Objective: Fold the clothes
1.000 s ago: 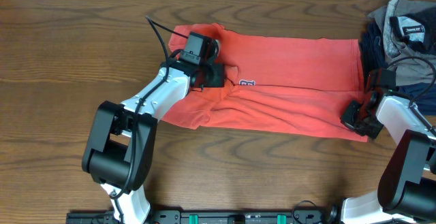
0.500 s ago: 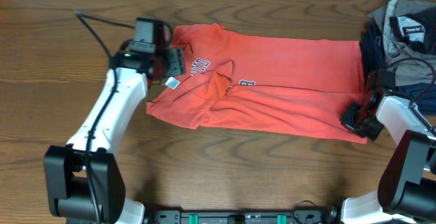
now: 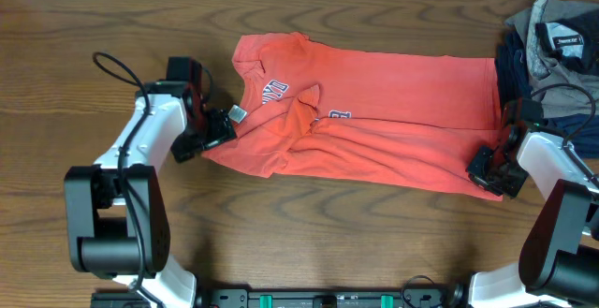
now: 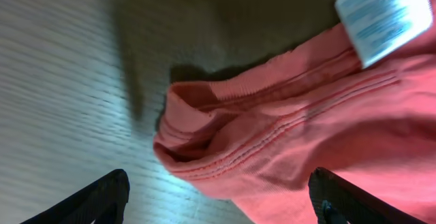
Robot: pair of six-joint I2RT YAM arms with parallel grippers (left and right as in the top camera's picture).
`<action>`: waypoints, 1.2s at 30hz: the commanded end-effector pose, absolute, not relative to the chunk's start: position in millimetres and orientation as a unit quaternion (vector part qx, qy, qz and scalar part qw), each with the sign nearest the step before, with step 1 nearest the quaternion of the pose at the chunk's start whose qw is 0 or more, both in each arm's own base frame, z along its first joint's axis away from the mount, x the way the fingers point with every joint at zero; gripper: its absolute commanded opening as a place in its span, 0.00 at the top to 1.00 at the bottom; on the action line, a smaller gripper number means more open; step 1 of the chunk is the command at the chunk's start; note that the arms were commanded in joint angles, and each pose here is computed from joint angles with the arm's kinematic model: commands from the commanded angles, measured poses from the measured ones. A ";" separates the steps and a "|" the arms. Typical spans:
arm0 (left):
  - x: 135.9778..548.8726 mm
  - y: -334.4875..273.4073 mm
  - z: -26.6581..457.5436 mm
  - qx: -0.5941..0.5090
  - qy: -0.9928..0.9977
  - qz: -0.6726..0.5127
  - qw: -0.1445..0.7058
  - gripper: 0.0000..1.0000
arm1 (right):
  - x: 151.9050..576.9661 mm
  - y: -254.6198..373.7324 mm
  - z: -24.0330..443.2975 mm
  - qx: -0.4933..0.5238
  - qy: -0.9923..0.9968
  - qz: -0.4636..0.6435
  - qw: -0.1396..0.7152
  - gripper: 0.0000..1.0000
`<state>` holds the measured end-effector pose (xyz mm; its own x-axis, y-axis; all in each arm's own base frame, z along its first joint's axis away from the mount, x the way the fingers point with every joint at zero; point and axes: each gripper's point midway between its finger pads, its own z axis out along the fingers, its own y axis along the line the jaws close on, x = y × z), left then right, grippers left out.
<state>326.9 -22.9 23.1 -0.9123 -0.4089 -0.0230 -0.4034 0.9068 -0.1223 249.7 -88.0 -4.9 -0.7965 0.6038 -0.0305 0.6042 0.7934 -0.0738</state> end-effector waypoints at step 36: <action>193.8 -1.6 49.3 -0.317 0.938 0.046 -0.132 0.83 | 178.3 -101.0 -1.5 0.365 0.920 -0.068 -0.127 0.93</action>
<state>188.2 -6.1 38.1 -0.7604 -0.5815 0.2891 -0.5498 0.8134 0.1900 173.9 -102.4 -1.0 -0.7071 0.6849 0.1757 0.6417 0.7259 -0.2476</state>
